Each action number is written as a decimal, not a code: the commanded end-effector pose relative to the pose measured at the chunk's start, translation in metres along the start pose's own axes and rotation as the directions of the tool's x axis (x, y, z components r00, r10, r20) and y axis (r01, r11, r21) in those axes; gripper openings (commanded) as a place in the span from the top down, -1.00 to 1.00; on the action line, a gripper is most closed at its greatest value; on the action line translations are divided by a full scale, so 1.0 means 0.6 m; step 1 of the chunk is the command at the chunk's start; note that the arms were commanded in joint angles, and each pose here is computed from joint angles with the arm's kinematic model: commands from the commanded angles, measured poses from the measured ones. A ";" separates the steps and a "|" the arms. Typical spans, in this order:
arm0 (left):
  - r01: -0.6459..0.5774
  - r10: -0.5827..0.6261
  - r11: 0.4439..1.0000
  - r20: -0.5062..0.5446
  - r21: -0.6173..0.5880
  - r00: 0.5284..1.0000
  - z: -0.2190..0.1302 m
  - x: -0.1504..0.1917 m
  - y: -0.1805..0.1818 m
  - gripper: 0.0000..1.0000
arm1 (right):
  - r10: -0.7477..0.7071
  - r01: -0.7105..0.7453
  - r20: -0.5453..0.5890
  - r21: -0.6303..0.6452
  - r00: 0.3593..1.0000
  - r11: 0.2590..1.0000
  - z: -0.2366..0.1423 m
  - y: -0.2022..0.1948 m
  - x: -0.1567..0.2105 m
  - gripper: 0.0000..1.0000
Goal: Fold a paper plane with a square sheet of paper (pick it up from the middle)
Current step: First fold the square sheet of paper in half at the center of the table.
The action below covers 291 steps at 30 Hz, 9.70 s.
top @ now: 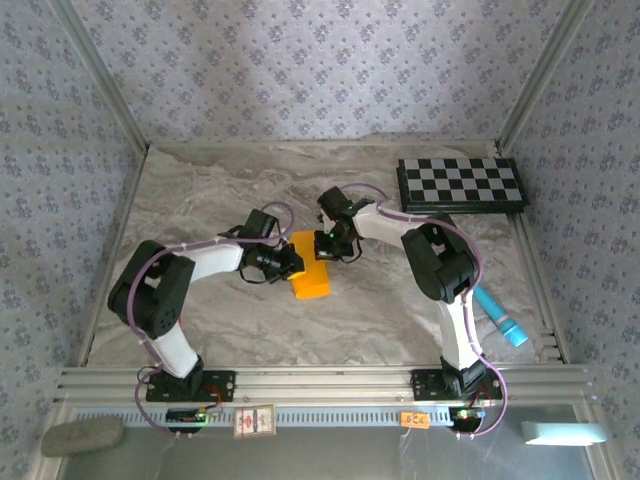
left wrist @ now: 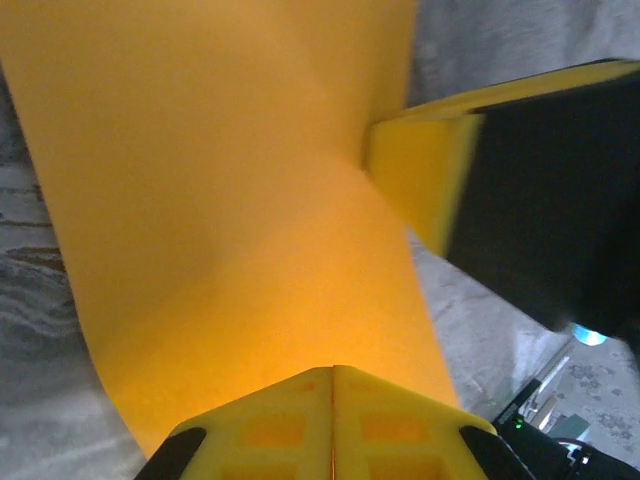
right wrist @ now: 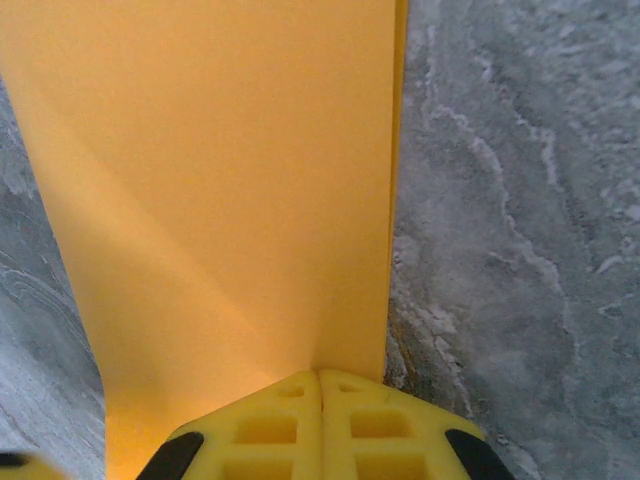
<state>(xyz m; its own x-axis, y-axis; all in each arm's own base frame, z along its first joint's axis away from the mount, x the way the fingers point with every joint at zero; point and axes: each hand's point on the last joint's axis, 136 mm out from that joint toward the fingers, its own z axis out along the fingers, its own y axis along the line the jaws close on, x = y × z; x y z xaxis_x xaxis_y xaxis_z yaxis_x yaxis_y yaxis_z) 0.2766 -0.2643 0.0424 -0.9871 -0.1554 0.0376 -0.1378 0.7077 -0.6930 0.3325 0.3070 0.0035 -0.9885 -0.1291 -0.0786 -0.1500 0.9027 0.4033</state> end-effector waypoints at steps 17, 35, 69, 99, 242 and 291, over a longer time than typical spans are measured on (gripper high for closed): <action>0.105 -0.097 0.981 0.057 -0.163 0.994 -0.049 0.041 0.119 0.89 | 0.112 -0.010 -0.226 0.411 0.968 0.911 0.080 -0.199 0.127 0.91; 0.044 -0.043 0.997 0.017 -0.069 0.999 0.002 0.034 0.039 0.89 | 0.110 -0.010 -0.223 0.408 0.969 0.913 0.080 -0.198 0.126 0.91; 0.078 -0.083 0.986 -0.029 -0.147 0.996 0.018 0.089 0.077 0.90 | 0.117 -0.006 -0.233 0.428 0.965 0.904 0.078 -0.202 0.130 0.91; 0.024 -0.022 1.000 0.198 -0.008 0.980 -0.017 -0.086 -0.018 0.88 | 0.102 -0.024 -0.176 0.394 0.979 0.919 0.061 -0.185 0.091 0.92; 0.220 -0.213 0.975 0.164 -0.025 0.963 0.045 -0.027 0.024 0.89 | 0.053 0.000 0.242 -0.213 0.969 0.977 -0.120 0.003 -0.118 0.76; -0.082 0.089 0.996 0.190 -0.044 0.978 -0.020 -0.061 -0.075 0.46 | 0.163 -0.111 0.181 -0.267 0.970 0.957 -0.135 -0.001 -0.068 0.37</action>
<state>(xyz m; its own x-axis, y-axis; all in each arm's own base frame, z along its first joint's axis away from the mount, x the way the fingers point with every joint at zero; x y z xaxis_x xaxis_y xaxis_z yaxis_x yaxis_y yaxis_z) 0.2979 -0.2681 0.0764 -0.9656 -0.2128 -0.1491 -0.0732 0.7733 -0.6298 0.3698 0.2954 0.0708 -0.9843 0.0059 -0.1762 -0.1095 0.7627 0.6374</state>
